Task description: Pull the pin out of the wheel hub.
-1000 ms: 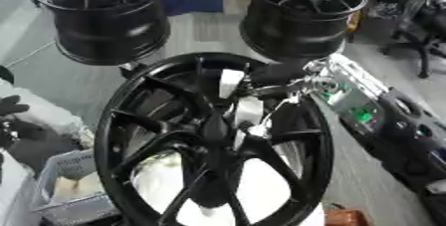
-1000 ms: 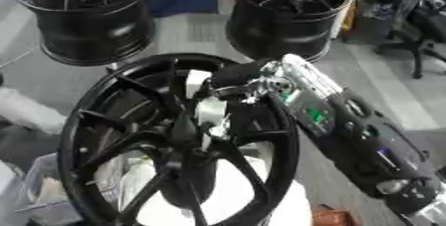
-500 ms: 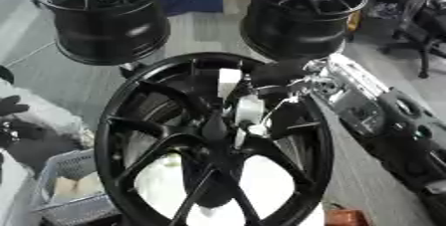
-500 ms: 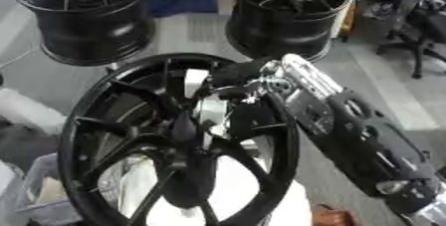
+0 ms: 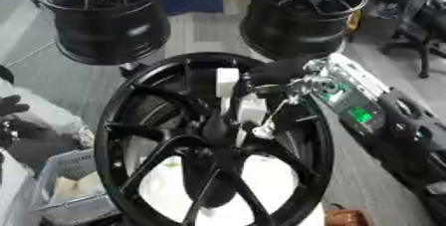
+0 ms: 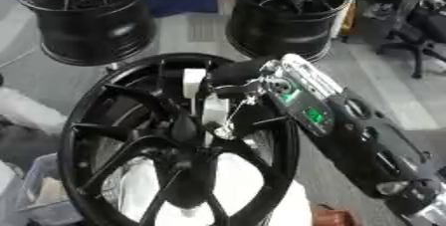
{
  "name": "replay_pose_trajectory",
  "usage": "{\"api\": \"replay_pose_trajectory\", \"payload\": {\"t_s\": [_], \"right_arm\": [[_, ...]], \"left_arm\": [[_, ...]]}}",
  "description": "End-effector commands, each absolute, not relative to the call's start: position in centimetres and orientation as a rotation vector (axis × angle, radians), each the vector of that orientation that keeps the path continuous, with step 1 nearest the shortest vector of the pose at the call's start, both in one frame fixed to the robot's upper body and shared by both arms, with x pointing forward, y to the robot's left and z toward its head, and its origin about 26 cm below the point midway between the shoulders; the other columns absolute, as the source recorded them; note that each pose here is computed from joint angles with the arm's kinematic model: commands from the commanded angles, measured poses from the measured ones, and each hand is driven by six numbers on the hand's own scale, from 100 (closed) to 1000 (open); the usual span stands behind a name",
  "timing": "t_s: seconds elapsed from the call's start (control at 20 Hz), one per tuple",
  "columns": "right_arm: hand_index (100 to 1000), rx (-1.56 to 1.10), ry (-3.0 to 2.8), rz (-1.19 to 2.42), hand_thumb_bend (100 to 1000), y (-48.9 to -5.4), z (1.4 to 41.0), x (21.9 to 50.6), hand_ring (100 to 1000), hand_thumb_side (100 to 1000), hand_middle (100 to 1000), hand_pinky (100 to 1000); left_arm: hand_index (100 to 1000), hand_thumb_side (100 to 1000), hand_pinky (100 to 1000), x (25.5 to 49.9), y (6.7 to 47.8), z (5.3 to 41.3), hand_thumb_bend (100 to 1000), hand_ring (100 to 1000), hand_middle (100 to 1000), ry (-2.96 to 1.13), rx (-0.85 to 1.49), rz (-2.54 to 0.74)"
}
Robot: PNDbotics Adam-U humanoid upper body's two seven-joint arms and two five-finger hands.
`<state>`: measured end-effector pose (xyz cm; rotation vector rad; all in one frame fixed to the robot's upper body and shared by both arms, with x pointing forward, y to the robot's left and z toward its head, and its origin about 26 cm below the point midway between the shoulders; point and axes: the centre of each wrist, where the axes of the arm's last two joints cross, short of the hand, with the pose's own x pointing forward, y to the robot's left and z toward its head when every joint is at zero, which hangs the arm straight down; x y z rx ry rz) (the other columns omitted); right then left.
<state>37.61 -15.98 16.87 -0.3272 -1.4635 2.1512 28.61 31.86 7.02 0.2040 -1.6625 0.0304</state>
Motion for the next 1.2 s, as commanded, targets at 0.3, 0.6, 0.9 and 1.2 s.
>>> {"api": "replay_pose_trajectory", "payload": {"t_s": [0.3,0.6,0.9,1.2], "right_arm": [[596,-0.384,-1.576,2.077,100,-16.7,20.2,37.3,391,100,479,405],[568,-0.396,-1.632,2.051,100,-16.7,21.9,36.9,360,100,454,373],[562,-0.428,-1.670,2.037,100,-17.5,24.6,36.8,357,100,447,370],[552,-0.478,-1.700,1.949,100,-21.5,28.5,35.5,354,100,435,365]], "left_arm": [[756,822,525,28.8,31.9,7.9,100,502,634,-1.689,0.206,0.012],[756,822,525,28.8,31.9,7.8,100,501,634,-1.688,0.207,0.012],[756,822,525,28.7,31.9,7.8,100,501,634,-1.685,0.207,0.011],[756,824,526,28.7,32.3,7.8,100,501,634,-1.682,0.225,0.012]]}}
